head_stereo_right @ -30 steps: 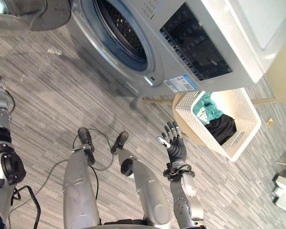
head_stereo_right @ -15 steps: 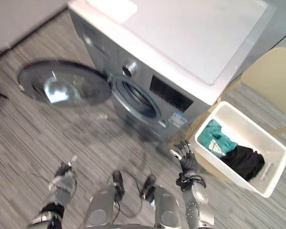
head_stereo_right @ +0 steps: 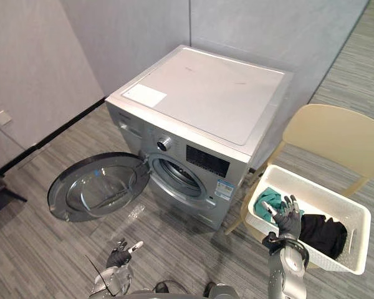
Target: Pick up the laundry basket with both hands and put the clothes into the washing machine.
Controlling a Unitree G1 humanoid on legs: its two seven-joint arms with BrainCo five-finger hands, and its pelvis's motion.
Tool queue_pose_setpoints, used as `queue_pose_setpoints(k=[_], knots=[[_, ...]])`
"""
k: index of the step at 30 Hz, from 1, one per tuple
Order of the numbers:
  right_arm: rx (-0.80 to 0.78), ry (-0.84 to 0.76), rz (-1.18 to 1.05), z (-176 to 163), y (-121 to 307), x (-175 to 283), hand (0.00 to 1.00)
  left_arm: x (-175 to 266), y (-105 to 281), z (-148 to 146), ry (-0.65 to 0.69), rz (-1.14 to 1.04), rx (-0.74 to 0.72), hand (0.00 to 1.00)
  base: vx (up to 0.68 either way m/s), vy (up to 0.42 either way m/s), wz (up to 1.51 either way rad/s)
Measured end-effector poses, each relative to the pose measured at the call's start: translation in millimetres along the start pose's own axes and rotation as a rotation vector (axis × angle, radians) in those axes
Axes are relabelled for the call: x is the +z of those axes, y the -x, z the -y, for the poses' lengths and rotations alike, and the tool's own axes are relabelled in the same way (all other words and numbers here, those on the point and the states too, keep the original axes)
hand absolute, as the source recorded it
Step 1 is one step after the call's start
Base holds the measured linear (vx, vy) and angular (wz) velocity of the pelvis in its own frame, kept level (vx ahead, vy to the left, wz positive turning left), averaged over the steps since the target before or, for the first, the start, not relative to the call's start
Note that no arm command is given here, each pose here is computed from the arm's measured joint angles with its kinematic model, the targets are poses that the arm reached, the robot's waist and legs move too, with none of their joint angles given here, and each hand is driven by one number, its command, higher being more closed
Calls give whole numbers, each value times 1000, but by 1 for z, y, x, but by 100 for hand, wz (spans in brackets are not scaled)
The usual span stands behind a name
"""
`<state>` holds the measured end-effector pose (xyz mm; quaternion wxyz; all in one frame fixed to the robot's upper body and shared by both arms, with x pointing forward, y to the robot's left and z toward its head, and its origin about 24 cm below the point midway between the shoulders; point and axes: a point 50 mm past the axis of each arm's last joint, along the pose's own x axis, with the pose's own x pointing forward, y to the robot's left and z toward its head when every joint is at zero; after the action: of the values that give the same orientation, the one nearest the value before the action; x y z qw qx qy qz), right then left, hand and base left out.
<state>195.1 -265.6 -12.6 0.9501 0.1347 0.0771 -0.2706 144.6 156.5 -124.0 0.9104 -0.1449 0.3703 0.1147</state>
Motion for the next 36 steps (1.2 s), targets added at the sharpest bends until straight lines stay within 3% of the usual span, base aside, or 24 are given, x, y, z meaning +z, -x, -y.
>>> queue_pose_setpoints(k=[4, 7, 12, 17, 22, 28, 36], knots=[[30, 23, 86, -12, -8, 21, 0, 10, -5, 33, -138, 28, -159, 0, -80, 48, -28], [41, 41, 135, -15, -8, 32, 0, 19, -6, 42, -166, 61, -203, 0, -118, 8, -17], [118, 162, 292, -25, -20, 76, 0, 19, -1, 40, -152, 80, -213, 0, -56, -34, -38], [208, 253, 367, -39, -32, 101, 0, 25, -2, 8, -142, 85, -122, 0, 99, -254, -35], [257, 360, 414, -33, -37, 123, 0, 23, 0, 16, -47, 89, -123, 0, 182, -264, -14], [429, 414, 328, -69, -43, 99, 0, 22, 4, 13, -29, 100, -116, 0, 89, -153, -14], [392, 387, 140, -70, -55, 60, 0, 24, 10, 11, -13, 122, -121, 0, 51, 192, -8]])
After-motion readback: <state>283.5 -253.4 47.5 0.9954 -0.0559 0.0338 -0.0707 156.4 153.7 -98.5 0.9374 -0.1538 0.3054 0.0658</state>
